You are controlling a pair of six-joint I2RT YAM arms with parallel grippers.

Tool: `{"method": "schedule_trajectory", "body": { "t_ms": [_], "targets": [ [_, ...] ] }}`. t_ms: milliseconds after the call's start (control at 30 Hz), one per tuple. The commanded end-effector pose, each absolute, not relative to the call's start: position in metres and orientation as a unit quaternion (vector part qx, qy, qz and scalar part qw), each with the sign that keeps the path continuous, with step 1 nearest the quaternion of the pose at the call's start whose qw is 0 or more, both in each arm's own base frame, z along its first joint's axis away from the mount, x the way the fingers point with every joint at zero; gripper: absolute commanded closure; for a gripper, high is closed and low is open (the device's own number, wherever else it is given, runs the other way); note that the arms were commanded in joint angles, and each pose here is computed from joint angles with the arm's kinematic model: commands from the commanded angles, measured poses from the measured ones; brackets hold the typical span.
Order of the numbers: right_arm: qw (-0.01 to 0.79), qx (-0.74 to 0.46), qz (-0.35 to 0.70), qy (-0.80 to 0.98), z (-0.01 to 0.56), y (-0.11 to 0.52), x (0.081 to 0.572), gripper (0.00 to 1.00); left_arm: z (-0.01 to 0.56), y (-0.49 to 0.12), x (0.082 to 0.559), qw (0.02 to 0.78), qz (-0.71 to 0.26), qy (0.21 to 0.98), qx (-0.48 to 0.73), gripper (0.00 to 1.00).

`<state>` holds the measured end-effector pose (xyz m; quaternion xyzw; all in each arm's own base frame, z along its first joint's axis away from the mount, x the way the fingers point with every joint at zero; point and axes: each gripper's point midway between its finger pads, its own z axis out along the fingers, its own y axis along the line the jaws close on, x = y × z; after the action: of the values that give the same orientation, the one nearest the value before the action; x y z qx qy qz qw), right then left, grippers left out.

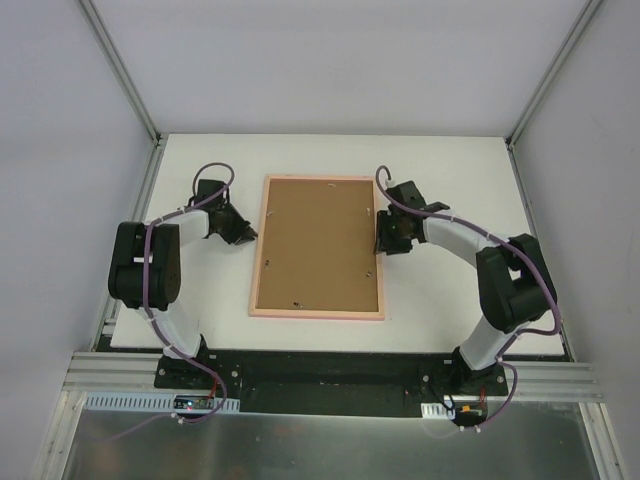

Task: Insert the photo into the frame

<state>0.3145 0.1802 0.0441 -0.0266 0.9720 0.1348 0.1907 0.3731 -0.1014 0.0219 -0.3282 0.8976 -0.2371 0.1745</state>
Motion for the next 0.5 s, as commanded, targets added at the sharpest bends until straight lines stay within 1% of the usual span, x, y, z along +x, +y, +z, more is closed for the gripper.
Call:
{"method": "schedule_trajectory", "body": {
  "t_ms": [0,233,467],
  "targets": [
    [0.198,-0.039,0.122,0.972,0.037,0.183,0.315,0.59,0.016,-0.104,0.347,0.158,-0.227,0.906,-0.321,0.82],
    [0.193,-0.052,0.112,0.973,0.028,0.191,0.312,0.60,0.021,-0.105,0.339,0.169,-0.227,0.905,-0.316,0.81],
    [0.188,-0.050,0.092,0.977,0.024,0.184,0.309,0.69,0.031,-0.100,0.327,0.194,-0.224,0.901,-0.318,0.79]
  ]
}}
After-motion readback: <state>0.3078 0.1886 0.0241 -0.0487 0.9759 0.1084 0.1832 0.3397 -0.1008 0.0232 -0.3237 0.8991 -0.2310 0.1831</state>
